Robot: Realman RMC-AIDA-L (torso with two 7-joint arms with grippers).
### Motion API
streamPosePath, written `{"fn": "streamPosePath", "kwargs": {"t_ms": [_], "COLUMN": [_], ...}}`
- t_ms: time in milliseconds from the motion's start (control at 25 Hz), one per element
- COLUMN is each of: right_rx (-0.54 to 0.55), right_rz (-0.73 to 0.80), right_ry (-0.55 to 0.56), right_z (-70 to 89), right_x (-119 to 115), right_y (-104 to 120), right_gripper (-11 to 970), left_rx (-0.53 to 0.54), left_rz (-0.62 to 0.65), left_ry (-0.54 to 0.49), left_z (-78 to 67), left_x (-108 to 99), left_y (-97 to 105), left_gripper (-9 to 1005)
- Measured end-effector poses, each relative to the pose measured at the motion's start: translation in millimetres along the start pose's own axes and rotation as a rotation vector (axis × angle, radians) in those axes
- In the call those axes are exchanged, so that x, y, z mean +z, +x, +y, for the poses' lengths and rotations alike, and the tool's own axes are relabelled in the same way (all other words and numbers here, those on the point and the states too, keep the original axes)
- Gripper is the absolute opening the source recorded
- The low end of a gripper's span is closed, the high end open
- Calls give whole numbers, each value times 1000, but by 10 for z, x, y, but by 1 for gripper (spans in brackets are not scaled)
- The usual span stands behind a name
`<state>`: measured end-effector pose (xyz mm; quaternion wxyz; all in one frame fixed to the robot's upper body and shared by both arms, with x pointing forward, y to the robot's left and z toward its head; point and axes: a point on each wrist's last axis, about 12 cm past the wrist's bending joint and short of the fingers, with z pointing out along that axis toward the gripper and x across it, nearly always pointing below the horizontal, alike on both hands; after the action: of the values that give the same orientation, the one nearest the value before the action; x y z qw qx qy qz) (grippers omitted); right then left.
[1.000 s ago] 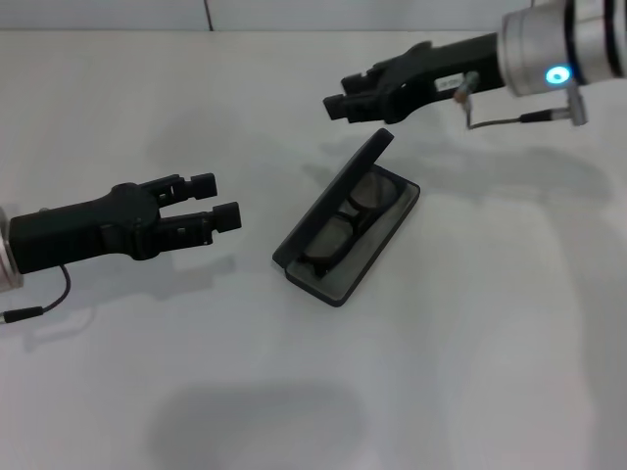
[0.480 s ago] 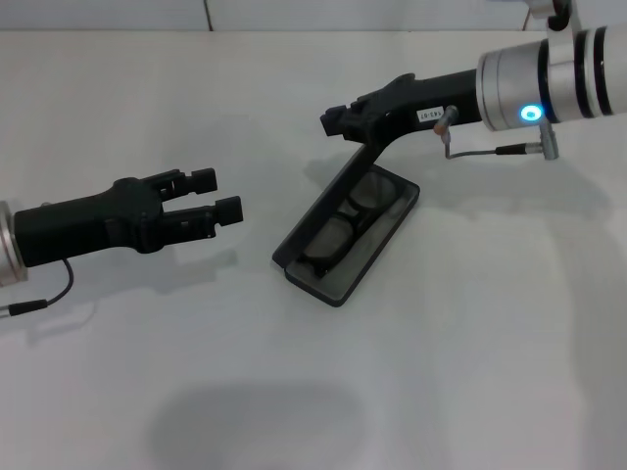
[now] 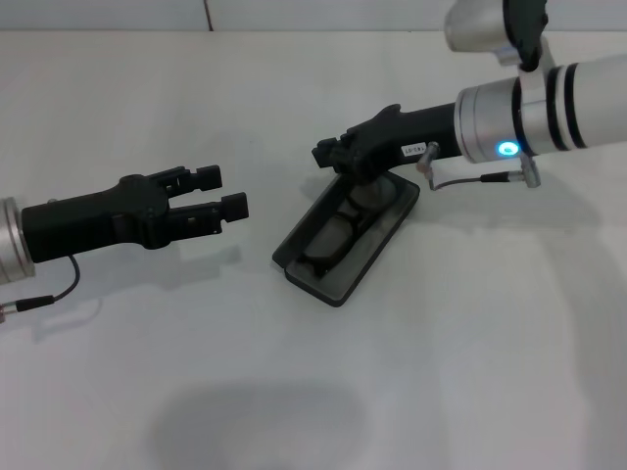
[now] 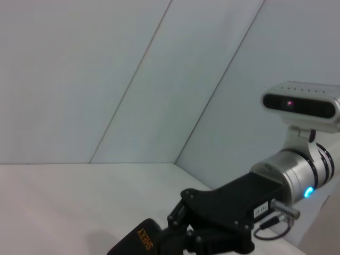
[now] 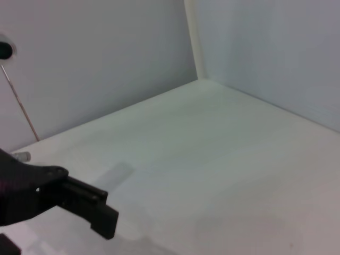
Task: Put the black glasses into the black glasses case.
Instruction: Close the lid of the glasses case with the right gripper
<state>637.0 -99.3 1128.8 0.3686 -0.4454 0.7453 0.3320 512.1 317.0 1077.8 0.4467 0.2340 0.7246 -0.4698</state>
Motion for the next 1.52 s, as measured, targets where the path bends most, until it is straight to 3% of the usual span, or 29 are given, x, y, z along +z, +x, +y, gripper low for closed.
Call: {"fn": "streamPosePath", "kwargs": {"t_ms": [400, 1080, 1520], "right_rx": [-16, 33, 17], "right_rz": [16, -56, -62], "right_ry": [16, 42, 68], "right_z": [78, 94, 103], "right_x": [93, -31, -45], "right_y": [157, 523, 649], "right_gripper": [62, 64, 65], "left_rx": [-2, 4, 9], "left_rz": [-1, -1, 0], "left_ry": [-7, -14, -14], "left_z": [6, 27, 37], "left_x": [25, 78, 102], "left_y": [8, -20, -44], "left_gripper": [876, 876, 876]}}
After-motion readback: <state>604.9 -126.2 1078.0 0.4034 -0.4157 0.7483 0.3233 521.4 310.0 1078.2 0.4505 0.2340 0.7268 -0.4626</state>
